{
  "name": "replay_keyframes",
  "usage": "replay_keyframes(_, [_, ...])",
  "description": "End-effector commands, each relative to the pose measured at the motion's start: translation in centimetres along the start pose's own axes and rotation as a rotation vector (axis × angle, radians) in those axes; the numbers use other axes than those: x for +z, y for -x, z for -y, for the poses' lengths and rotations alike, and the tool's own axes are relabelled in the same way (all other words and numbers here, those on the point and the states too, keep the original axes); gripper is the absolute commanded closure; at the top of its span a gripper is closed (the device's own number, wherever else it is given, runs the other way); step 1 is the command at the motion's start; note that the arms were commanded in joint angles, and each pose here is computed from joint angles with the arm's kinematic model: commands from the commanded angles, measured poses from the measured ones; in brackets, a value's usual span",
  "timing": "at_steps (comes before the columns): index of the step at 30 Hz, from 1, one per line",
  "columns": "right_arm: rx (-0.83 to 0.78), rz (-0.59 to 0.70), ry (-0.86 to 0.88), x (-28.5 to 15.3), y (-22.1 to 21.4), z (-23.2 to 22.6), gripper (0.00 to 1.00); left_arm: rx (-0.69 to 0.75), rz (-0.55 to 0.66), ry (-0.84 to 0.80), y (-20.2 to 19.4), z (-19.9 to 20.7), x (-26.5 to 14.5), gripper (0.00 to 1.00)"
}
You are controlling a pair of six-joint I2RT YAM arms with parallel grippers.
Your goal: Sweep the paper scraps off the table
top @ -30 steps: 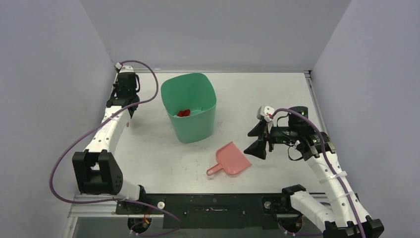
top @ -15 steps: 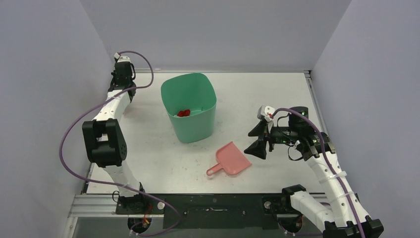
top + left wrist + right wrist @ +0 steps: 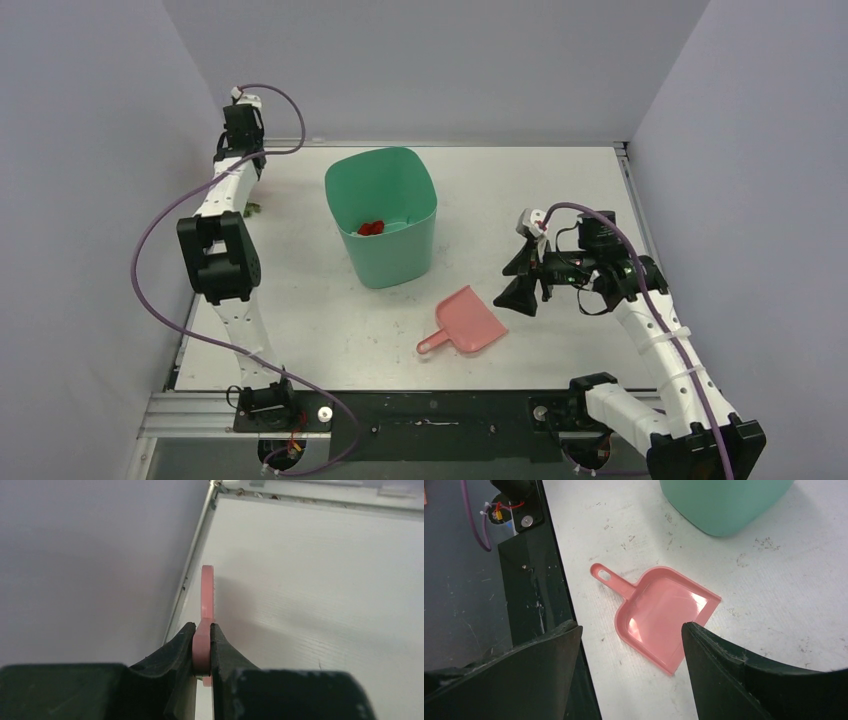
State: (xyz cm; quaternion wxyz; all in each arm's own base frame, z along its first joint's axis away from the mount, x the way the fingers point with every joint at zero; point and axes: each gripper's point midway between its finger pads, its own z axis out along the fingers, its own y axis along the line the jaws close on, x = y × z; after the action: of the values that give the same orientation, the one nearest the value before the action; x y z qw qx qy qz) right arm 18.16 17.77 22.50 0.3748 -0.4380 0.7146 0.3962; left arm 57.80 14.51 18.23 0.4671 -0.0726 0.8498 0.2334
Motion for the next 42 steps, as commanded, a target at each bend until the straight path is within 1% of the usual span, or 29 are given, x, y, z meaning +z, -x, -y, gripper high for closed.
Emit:
replay_keyframes(1, [-0.084, 0.023, -0.016, -0.4, 1.7, 0.5, 0.26, -0.023, -0.042, -0.165, -0.9, 2.8, -0.7, 1.00])
replay_keyframes(3, [-0.100, -0.006, -0.019, -0.2, 1.3, 0.7, 0.25, -0.031, -0.065, -0.200, -1.5, 3.3, -1.7, 1.00])
replay_keyframes(8, [-0.150, -0.155, -0.010, 0.8, -0.7, 1.0, 0.26, -0.031, -0.112, -0.251, -3.8, 4.1, -6.3, 1.00])
replay_keyframes(12, [-0.210, -0.170, -0.024, 1.3, -0.8, 1.0, 0.26, -0.037, -0.153, -0.262, -7.1, 4.6, -10.8, 1.00])
replay_keyframes(13, [-0.227, -0.176, -0.025, 1.4, -0.7, 0.9, 0.26, -0.032, -0.183, -0.272, -8.6, 5.0, -11.9, 1.00])
replay_keyframes(15, [-0.254, -0.193, -0.026, 1.6, -0.7, 0.7, 0.26, -0.020, -0.197, -0.298, -9.6, 5.8, -14.1, 1.00])
replay_keyframes(17, [-0.269, -0.195, -0.023, 1.7, -0.6, 0.3, 0.26, 0.025, -0.162, -0.310, -9.2, 6.8, -16.7, 1.00])
replay_keyframes(18, [-0.272, -0.190, -0.021, 1.6, -0.5, 0.1, 0.26, 0.037, -0.136, -0.294, -8.6, 6.3, -17.5, 1.00])
replay_keyframes(23, [-0.272, -0.153, -0.033, 1.1, -0.2, -0.8, 0.26, 0.015, 0.022, -0.160, -3.8, 1.4, -20.3, 1.00])
replay_keyframes(25, [-0.274, -0.148, -0.039, 0.9, -0.2, -1.0, 0.26, 0.040, 0.072, -0.082, -2.2, -0.5, -20.4, 1.00])
replay_keyframes(27, [-0.277, -0.148, -0.047, 0.8, -0.2, -1.1, 0.26, 0.077, 0.094, 0.001, -1.0, -2.0, -19.8, 1.00])
replay_keyframes(29, [-0.287, -0.150, -0.053, 0.6, -0.2, -1.0, 0.26, 0.128, 0.083, 0.109, -0.9, -3.3, -18.3, 1.00])
replay_keyframes(31, [-0.296, -0.152, -0.063, 0.6, -0.2, -0.9, 0.26, 0.192, 0.030, 0.173, -2.1, -3.6, -15.9, 1.00])
replay_keyframes(34, [-0.282, -0.159, -0.060, 0.8, -0.5, -0.9, 0.26, 0.231, -0.065, 0.170, -3.8, -1.9, -12.4, 1.00])
replay_keyframes(37, [-0.283, -0.194, -0.062, 1.1, -1.4, -0.8, 0.26, 0.234, -0.096, 0.142, -5.5, 0.1, -9.8, 1.00])
replay_keyframes(40, [-0.321, -0.225, -0.040, 1.3, -2.3, -1.4, 0.25, 0.252, -0.137, 0.123, -7.6, 1.2, -8.5, 1.00])
replay_keyframes(42, [-0.338, -0.233, -0.037, 1.4, -2.6, -1.7, 0.24, 0.236, -0.144, 0.081, -8.3, 1.9, -8.8, 1.00])
